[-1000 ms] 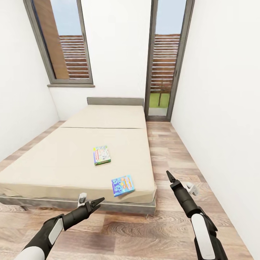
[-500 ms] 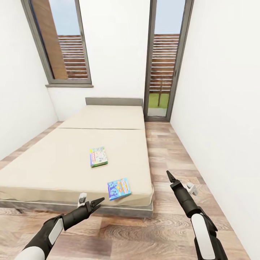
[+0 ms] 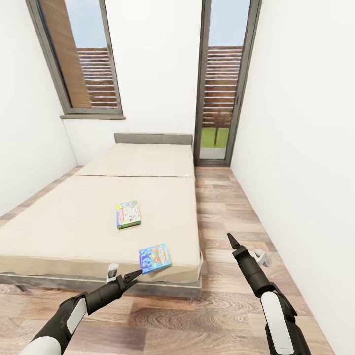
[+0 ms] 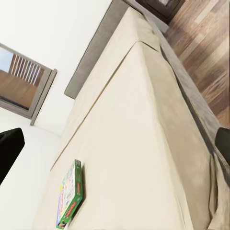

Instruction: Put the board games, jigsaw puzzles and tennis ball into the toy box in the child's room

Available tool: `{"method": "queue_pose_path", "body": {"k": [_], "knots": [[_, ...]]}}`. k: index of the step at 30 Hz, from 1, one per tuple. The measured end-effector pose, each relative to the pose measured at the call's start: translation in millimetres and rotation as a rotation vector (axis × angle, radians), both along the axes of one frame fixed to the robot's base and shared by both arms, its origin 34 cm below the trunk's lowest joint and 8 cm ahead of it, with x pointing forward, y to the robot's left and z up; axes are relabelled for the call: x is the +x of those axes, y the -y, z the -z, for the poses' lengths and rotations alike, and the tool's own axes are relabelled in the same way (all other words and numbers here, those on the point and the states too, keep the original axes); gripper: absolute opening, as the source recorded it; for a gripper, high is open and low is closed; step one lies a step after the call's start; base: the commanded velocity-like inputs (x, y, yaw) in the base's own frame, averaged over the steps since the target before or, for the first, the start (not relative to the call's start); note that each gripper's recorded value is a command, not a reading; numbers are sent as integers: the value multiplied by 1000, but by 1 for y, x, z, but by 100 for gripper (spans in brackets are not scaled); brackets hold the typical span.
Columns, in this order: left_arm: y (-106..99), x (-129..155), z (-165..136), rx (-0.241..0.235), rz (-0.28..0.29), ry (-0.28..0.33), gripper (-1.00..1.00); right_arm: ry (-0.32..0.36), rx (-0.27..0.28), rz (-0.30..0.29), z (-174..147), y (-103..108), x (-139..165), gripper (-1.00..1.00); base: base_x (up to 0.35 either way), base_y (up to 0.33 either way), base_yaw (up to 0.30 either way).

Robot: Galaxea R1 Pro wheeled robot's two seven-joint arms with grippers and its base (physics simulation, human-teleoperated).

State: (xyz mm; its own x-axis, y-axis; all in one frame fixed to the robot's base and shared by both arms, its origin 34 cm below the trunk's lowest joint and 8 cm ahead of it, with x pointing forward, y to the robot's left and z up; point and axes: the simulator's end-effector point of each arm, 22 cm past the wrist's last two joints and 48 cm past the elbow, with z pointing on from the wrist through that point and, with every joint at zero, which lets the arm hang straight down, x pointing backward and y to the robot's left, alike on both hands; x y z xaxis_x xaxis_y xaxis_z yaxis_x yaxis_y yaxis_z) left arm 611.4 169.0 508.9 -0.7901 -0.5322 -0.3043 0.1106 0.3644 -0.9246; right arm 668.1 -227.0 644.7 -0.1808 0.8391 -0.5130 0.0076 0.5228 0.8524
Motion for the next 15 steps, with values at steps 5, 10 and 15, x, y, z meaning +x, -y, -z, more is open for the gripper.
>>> {"method": "queue_pose_path", "body": {"k": [5,10,15], "knots": [[0,0,0,1,1,3,100,0,0,0,0,0,0,100,0,-124,0],[0,0,0,2,1,4,100,0,0,0,0,0,0,100,0,-29,0],[0,0,0,2,1,4,100,0,0,0,0,0,0,100,0,-8,0]]}}
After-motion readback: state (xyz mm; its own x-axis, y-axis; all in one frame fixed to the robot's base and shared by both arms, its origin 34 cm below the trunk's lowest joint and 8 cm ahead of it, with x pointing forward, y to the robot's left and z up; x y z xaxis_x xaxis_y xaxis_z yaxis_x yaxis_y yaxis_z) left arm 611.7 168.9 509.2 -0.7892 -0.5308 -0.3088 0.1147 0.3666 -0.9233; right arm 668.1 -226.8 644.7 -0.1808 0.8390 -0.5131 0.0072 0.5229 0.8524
